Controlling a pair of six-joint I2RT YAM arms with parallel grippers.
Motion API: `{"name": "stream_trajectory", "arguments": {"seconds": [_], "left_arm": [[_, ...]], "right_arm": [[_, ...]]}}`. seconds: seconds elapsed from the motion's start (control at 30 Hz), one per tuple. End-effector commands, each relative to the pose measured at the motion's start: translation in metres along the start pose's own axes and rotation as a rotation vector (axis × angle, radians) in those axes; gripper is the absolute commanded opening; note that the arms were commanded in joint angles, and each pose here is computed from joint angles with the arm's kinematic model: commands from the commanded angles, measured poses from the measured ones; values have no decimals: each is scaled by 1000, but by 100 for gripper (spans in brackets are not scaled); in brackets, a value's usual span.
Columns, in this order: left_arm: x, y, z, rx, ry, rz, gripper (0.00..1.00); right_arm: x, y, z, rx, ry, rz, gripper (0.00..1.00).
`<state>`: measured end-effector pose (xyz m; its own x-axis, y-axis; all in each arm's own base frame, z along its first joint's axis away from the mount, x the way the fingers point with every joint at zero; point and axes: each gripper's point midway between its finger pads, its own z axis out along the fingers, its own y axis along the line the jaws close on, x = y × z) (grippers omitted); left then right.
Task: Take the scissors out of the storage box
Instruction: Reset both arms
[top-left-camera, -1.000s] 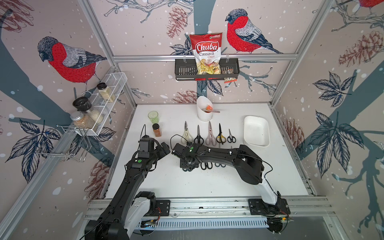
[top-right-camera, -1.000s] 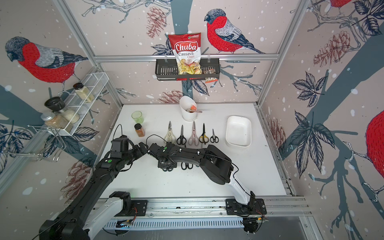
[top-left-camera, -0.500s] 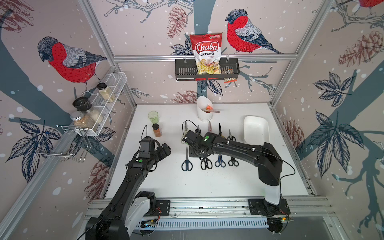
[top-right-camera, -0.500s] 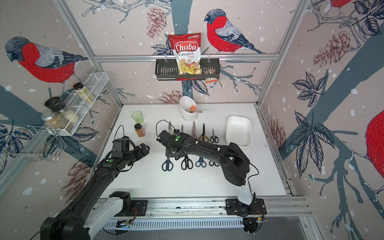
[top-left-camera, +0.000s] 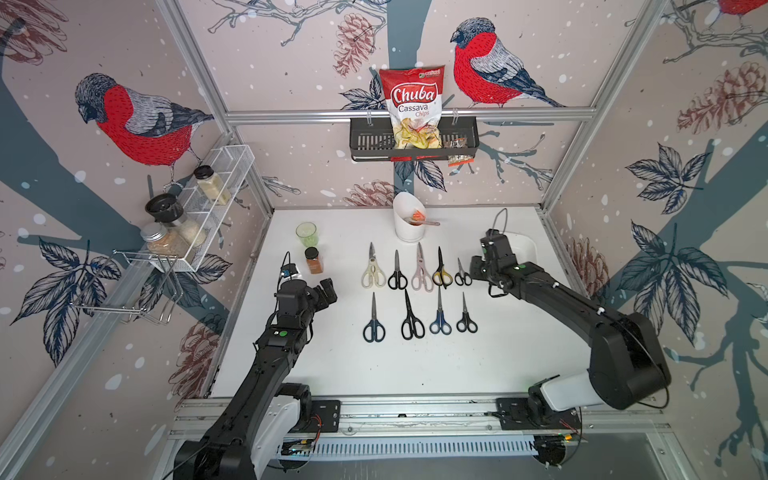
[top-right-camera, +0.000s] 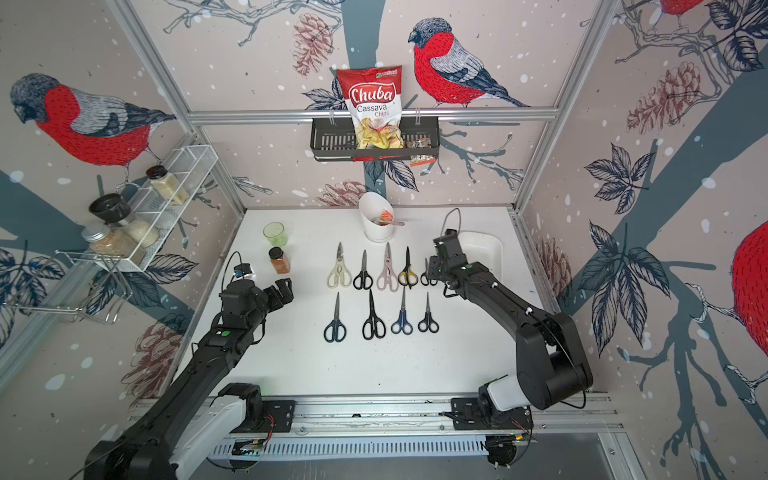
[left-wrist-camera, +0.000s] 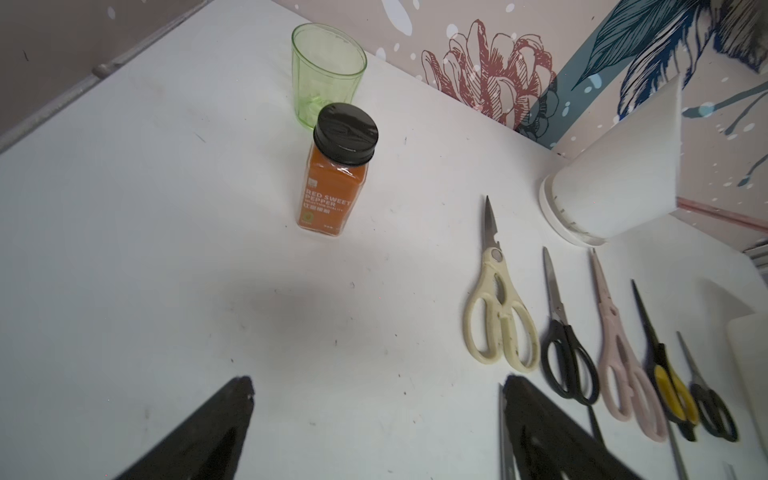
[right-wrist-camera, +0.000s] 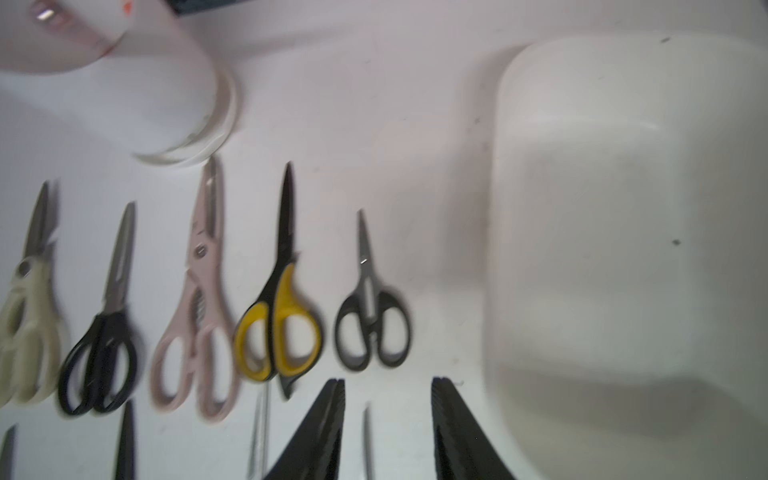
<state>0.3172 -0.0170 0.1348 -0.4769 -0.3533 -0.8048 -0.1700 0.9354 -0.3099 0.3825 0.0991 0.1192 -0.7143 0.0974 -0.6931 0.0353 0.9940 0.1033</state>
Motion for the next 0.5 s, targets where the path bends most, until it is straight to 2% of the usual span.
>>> {"name": "stream_trajectory", "arguments": {"seconds": [0.0,0.1,0.23,0.33,0.47], "left_arm": [[-41,-2,17,-36,-174,145,97],[-41,0,32,-46,-229,212,96],[-45,3,40,-52,-318,239,96],[-37,8,52,-71,-318,236,96],[-32,4,64,-80,-281,254,98]], "right_arm": [[-44,-56,6,86,-257,12,39],[-39,-100,3,151,-381,48,39],[-31,-112,-13,188,-564,-11,40],[-23,-112,-25,230,-659,-24,41],[-16,-119,-29,261,-712,2,43]]}}
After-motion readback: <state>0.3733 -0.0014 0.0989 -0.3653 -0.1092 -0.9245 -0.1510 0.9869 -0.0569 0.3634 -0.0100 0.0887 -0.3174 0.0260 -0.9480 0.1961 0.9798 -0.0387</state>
